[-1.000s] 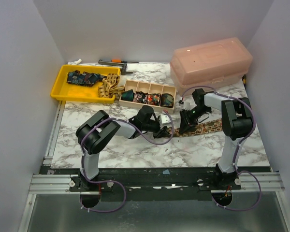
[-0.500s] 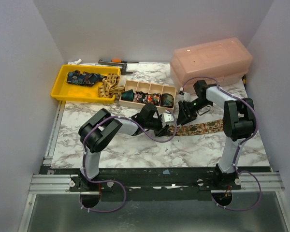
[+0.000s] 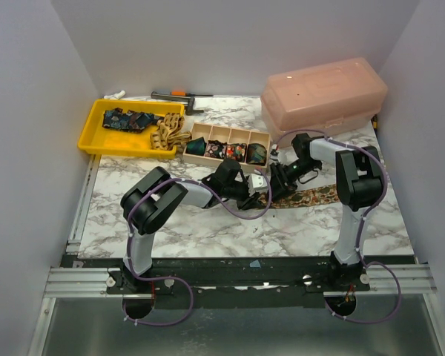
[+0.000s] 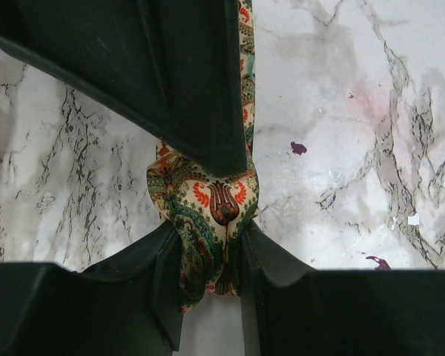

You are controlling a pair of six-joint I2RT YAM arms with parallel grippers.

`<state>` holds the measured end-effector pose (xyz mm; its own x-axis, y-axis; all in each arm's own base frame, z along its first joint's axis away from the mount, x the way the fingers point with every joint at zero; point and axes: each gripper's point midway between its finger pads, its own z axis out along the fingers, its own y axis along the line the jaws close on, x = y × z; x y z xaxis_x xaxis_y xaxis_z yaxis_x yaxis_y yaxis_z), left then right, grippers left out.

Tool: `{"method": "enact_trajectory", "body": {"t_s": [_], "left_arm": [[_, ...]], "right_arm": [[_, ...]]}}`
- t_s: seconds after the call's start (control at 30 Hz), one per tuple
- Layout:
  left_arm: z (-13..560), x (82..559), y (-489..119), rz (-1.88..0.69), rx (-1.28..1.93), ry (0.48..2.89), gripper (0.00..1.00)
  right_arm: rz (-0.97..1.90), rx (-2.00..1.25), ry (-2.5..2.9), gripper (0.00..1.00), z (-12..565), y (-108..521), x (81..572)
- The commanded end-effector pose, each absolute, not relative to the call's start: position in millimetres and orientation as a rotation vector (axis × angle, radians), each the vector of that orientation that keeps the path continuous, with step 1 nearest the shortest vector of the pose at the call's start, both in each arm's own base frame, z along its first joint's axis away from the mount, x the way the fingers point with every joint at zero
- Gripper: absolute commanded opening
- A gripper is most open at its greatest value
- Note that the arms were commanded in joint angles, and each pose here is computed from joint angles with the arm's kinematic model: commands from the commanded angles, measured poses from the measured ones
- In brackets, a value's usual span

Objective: Roll the ties
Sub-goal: Roll the tie at the center of the board.

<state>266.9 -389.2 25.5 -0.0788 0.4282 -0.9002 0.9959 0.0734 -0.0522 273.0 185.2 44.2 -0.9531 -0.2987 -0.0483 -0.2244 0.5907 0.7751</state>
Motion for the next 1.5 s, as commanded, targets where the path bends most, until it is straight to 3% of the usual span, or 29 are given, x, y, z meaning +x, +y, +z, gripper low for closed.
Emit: {"method": "enact_trajectory", "body": {"t_s": [0.0, 0.2, 0.27, 0.3, 0.5, 0.63, 0.9, 1.2, 1.47], "left_arm": [[-37.2, 244.9, -350.9, -0.898, 1.516, 1.887, 0.30], [-36.5, 243.8, -351.2, -0.905, 1.522, 1.876, 0.31], [-36.4, 243.6, -351.3, -0.906, 1.524, 1.876, 0.32], [-36.1, 243.8, -351.2, -0.905, 1.521, 1.877, 0.35], [9.8, 254.3, -359.7, -1.001, 1.371, 1.684, 0.75], [56.5, 256.6, -368.8, -1.035, 1.338, 1.463, 0.87], [78.8, 274.8, -374.2, -0.968, 1.253, 1.383, 0.87], [54.4, 247.0, -389.3, -1.000, 1.433, 1.345, 0.87], [26.6, 264.7, -399.6, -0.857, 1.453, 1.466, 0.66]], "right_arm": [[-1.419, 0.440, -2.645, 0.49, 43.3, 195.1, 267.6], [-1.453, 0.434, -2.631, 0.40, 43.5, 198.7, 270.9], [-1.439, 0.438, -2.642, 0.20, 42.1, 197.9, 272.8], [-1.412, 0.438, -2.662, 0.02, 39.3, 196.1, 274.0], [-1.162, 0.419, -2.785, 0.00, 7.9, 175.1, 270.6], [-1.027, 0.407, -2.842, 0.00, -9.8, 163.0, 270.5], [-1.100, 0.456, -2.846, 0.00, 3.1, 168.5, 274.0], [-1.238, 0.496, -2.833, 0.00, 28.6, 181.5, 277.4], [-1.329, 0.506, -2.806, 0.00, 44.1, 190.5, 275.9]]}}
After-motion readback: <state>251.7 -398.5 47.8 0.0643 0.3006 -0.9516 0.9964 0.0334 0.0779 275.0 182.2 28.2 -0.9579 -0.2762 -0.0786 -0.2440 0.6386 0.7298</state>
